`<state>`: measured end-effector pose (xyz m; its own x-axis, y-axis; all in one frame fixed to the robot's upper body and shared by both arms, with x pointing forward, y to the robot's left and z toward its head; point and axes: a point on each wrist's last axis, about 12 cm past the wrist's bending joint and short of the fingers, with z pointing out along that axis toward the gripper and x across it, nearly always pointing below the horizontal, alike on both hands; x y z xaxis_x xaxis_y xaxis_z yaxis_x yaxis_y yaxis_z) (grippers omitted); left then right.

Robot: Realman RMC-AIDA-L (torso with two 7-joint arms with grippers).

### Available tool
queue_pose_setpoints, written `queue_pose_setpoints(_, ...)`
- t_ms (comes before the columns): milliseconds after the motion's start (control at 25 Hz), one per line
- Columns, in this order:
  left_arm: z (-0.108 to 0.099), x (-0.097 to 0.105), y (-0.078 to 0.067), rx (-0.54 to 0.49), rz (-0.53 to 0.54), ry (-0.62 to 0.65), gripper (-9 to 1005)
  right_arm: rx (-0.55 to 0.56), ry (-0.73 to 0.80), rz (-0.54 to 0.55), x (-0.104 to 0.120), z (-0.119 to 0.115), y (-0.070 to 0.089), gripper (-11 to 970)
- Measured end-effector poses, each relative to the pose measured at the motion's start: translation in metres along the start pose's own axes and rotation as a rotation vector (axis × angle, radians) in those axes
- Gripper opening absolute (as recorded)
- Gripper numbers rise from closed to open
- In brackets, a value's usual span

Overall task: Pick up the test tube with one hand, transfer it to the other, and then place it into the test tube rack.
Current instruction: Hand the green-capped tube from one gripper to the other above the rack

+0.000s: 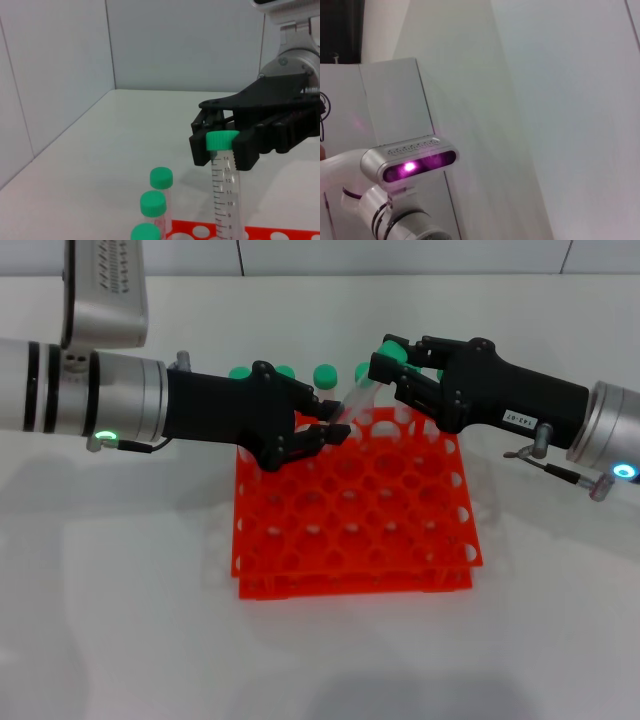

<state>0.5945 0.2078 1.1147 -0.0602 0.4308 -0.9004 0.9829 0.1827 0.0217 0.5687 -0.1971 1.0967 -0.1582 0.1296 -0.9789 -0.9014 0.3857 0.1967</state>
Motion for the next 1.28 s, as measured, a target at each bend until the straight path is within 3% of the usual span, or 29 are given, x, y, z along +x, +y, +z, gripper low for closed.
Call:
queue_pose_setpoints(360, -0.005, -0.012, 0.003, -0.032, -0.079, -0.007, 247, 0.000, -0.001, 0.007, 0.001, -0.001, 0.000, 259)
queue_pose_setpoints(640, -0.015, -0.027, 0.001, -0.031, -0.170, 0.028, 538, -0.005, 0.002, 0.009, 0.001, -0.001, 0.001, 259)
queue_pose_setpoints(1040, -0.065, -0.064, -0.019, -0.170, -0.217, 0.067, 892, -0.017, 0.002, 0.007, 0.000, -0.007, 0.001, 259)
queue_pose_setpoints(1280, -0.097, -0.070, -0.039, -0.294, -0.260, 0.064, 892, -0.021, 0.002, -0.001, -0.002, -0.010, 0.000, 259)
